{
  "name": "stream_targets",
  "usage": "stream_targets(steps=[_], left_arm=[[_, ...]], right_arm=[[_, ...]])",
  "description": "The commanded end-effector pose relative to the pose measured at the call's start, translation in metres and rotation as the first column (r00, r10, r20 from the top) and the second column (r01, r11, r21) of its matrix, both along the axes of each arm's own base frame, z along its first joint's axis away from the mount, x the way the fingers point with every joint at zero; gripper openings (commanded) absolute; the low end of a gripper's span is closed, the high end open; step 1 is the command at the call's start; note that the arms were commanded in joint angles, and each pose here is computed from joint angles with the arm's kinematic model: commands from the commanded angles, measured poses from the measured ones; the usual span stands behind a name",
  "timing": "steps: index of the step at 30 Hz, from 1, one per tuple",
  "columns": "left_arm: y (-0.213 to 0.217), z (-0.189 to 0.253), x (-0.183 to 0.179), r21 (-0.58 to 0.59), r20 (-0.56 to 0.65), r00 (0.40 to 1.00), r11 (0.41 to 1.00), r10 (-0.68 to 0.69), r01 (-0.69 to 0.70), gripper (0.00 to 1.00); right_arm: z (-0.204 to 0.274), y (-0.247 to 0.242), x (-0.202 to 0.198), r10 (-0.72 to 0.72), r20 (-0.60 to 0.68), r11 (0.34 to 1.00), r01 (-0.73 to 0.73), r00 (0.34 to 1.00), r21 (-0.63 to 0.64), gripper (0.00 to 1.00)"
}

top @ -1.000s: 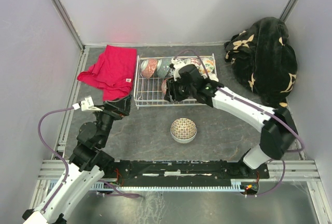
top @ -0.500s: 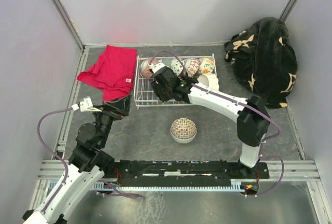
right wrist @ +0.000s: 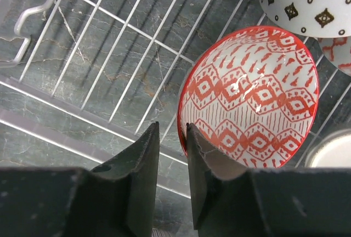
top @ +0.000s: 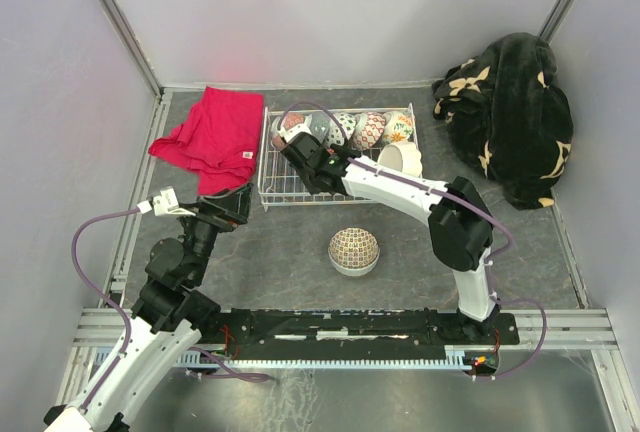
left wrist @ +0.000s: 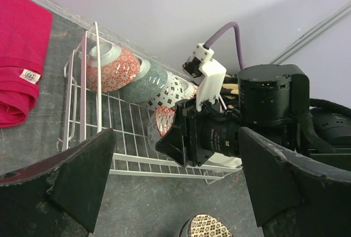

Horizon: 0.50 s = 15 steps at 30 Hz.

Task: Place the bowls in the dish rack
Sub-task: Pick up the bowl from the dish rack.

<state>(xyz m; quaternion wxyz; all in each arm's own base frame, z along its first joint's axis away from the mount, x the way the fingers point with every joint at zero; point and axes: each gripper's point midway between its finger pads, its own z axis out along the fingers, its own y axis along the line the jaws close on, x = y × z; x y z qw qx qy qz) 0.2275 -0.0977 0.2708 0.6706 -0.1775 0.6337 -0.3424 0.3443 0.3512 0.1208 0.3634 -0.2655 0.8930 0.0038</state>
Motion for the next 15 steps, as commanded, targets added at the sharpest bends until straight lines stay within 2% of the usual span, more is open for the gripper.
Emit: stream_targets(steps=[1, 3, 9, 15], left_arm=[[0.001, 0.022, -0.005, -0.016, 0.061, 0.998, 1.0, -0.007, 0.008, 0.99], [0.001, 0.022, -0.005, -0.016, 0.062, 0.998, 1.0, -0.009, 0.01, 0.99], [0.001, 0.023, -0.005, -0.018, 0.063, 0.998, 1.0, -0.01, 0.011, 0.99], [0.001, 0.023, -0.005, -0.018, 0.062, 0.998, 1.0, -0.009, 0.011, 0.99]], right_arm=[[0.011, 0.008, 0.01, -0.006, 0.041, 1.0, 0.006, 0.999, 0.0, 0.3], [0.01, 0.009, 0.011, -0.004, 0.04, 1.0, 0.003, 0.999, 0.003, 0.25], [0.014, 0.013, 0.009, 0.013, 0.031, 1.0, -0.014, 0.999, 0.018, 0.03], [0.03, 0.017, 0.004, 0.04, 0.034, 0.997, -0.042, 0.999, 0.065, 0.02]])
